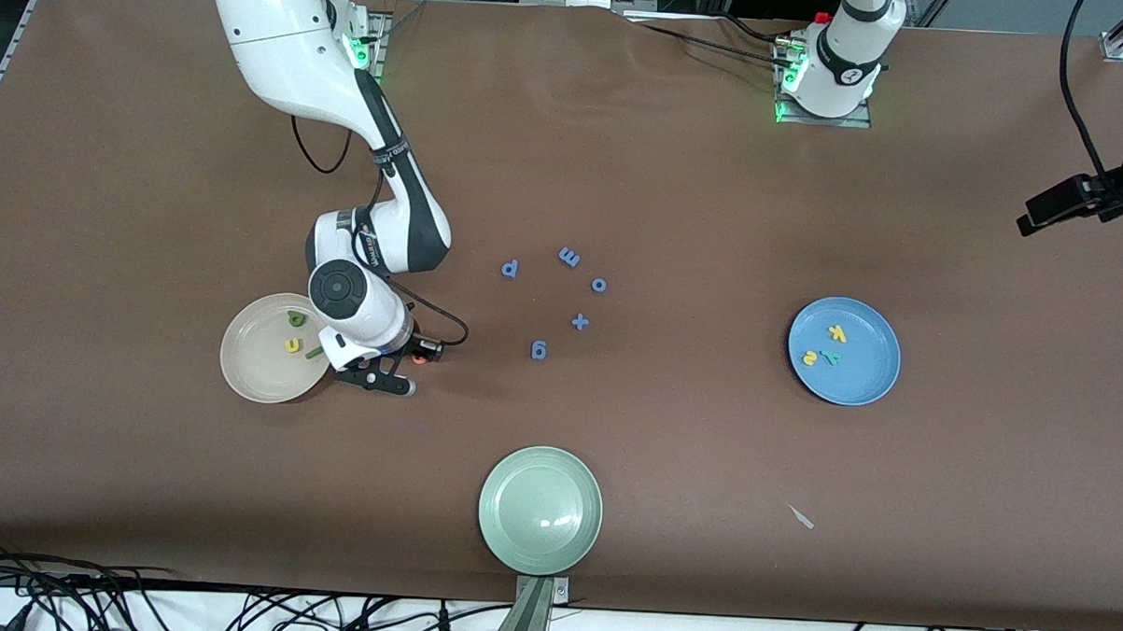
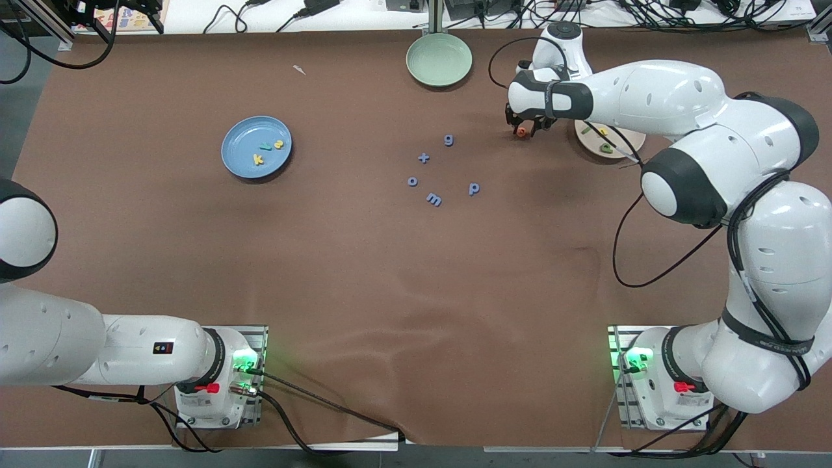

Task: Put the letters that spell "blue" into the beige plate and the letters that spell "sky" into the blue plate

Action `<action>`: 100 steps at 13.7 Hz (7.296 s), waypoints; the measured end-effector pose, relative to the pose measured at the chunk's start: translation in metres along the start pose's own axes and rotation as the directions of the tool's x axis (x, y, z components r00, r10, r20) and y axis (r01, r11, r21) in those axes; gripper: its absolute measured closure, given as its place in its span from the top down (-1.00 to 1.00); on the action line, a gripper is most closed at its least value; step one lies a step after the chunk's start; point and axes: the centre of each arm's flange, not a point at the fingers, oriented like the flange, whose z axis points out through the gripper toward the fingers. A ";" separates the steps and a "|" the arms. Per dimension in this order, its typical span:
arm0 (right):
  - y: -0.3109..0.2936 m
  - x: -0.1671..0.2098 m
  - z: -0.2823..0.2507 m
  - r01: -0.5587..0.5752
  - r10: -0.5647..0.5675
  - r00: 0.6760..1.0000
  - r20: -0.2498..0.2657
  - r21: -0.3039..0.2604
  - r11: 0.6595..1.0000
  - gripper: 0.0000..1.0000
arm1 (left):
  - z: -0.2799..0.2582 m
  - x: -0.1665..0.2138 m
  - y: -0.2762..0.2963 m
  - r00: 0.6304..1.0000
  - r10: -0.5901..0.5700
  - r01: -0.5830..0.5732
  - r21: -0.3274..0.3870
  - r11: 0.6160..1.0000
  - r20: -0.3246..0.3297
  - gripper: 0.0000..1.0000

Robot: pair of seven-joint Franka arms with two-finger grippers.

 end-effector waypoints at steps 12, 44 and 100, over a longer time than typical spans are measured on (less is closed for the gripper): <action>0.015 0.011 -0.005 0.038 -0.038 0.999 0.001 -0.017 0.999 -0.44 | 0.005 -0.003 0.017 0.979 0.205 -0.206 0.002 0.979 0.004 1.00; 0.173 0.065 -0.334 0.245 -0.239 0.969 0.060 -0.119 0.962 1.00 | 0.006 0.006 0.000 0.986 0.167 -0.167 -0.001 0.986 -0.030 1.00; 0.264 0.002 -0.396 0.345 -0.344 0.939 0.022 -0.031 0.938 1.00 | 0.016 0.009 0.018 0.982 0.186 -0.186 0.003 0.982 -0.016 1.00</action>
